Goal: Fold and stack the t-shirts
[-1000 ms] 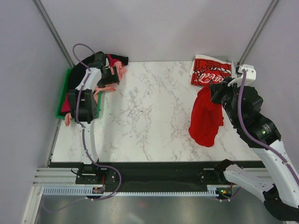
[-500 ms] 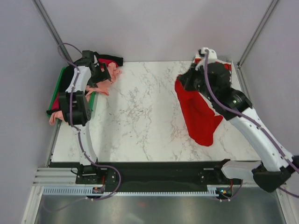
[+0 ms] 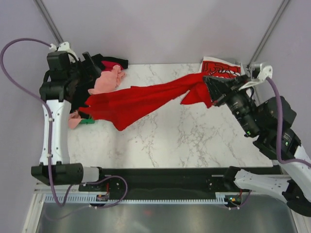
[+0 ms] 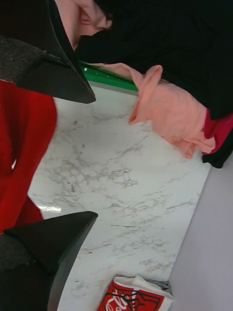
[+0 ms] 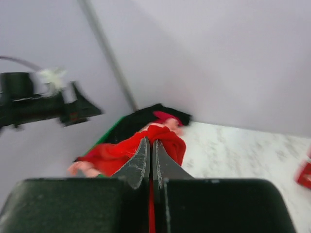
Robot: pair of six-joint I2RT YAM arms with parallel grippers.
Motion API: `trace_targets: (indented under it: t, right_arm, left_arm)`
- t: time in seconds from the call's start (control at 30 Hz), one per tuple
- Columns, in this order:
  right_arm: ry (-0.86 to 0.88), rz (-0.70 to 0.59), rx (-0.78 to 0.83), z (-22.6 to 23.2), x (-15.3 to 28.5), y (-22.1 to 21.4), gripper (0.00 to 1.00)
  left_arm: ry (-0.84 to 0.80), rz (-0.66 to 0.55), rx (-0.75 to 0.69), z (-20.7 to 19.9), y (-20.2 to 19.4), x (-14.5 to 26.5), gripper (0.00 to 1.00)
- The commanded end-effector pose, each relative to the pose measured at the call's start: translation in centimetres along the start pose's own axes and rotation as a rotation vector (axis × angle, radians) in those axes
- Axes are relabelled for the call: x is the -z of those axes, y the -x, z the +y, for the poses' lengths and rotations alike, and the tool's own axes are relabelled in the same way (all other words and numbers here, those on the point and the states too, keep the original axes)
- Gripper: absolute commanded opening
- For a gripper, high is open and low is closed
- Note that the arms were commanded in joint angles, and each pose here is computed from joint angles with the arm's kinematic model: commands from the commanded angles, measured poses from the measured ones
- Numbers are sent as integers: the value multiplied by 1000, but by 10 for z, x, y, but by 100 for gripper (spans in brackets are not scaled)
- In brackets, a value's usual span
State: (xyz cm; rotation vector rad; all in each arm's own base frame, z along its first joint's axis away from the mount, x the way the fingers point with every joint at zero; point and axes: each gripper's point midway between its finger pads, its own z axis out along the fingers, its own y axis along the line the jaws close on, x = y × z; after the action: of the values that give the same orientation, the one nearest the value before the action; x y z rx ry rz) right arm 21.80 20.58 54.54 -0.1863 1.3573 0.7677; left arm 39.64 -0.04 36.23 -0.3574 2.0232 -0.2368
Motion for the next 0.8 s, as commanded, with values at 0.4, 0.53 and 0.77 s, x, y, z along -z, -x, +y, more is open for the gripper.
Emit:
trace_targets:
  t: [0.4, 0.53, 0.77]
  right_arm:
    - [-951, 473, -111, -215, 127, -287, 95]
    - [-865, 519, -189, -203, 126, -313, 91]
    - [-873, 637, -185, -209, 134, -352, 87]
  left_arm:
    - [120, 291, 77, 66, -203, 40, 100]
    - [90, 321, 112, 63, -218, 32, 92]
    - [-48, 432, 126, 27, -266, 14, 74]
